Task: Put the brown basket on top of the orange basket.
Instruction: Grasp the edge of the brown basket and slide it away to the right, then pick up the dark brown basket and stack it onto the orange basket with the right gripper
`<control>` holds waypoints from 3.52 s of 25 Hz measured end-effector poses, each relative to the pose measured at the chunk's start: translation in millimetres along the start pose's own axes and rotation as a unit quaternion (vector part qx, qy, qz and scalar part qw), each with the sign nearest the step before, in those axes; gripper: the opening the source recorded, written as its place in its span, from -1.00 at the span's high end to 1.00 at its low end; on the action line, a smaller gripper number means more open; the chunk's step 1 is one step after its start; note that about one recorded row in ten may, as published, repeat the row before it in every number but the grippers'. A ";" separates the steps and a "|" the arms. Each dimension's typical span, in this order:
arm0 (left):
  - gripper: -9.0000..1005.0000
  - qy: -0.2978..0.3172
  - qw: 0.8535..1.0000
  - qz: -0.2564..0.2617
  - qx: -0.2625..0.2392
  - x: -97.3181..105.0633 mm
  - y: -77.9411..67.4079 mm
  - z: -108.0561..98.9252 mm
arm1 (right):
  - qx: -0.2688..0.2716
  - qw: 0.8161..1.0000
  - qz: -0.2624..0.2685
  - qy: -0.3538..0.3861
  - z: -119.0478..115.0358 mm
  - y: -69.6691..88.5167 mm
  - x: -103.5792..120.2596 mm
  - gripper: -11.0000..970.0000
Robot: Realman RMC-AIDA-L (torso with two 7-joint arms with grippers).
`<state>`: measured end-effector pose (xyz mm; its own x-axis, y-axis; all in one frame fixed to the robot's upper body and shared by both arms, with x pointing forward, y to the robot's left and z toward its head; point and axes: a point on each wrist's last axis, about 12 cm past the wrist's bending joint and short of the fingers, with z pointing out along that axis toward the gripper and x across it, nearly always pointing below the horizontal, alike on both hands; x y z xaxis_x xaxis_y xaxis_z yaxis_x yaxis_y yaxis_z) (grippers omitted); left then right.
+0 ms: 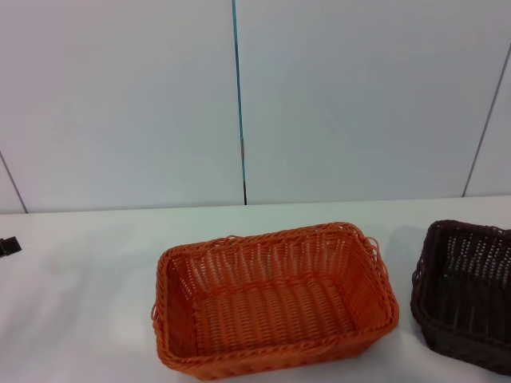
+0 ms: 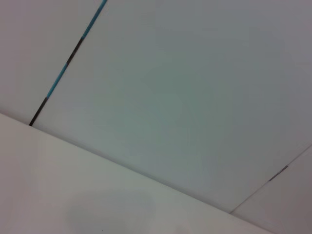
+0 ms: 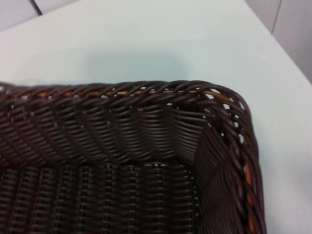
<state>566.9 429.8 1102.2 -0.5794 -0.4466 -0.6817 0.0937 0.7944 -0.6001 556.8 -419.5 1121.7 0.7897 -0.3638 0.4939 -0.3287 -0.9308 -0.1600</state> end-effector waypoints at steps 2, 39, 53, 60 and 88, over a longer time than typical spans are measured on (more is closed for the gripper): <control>-0.74 0.000 1.000 0.000 0.000 0.0 0.0 0.0 | 0.000 1.000 0.001 0.004 -4.2 0.9 2.3 0.64; -0.74 0.002 1.000 0.004 0.007 -2.9 -5.4 5.1 | 0.055 0.993 0.052 0.088 -128.8 28.7 55.9 0.67; -0.74 0.001 1.000 0.001 0.006 -0.1 -3.6 2.8 | 0.146 0.976 0.077 0.145 -151.2 -9.7 85.0 0.66; -0.74 0.000 1.000 0.000 0.006 0.9 -3.1 2.2 | 0.201 0.971 0.062 0.116 -140.2 -43.9 90.3 0.66; -0.74 0.001 1.000 -0.002 0.004 5.6 -1.5 1.3 | 0.285 0.955 -0.068 -0.035 -75.7 -183.9 63.8 0.64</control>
<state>564.6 425.6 1098.8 -0.5809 -0.4499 -0.6783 0.0968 0.7892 -0.6064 628.4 -268.9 1247.4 0.8446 -0.2201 0.4880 0.0996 -0.8311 -0.5472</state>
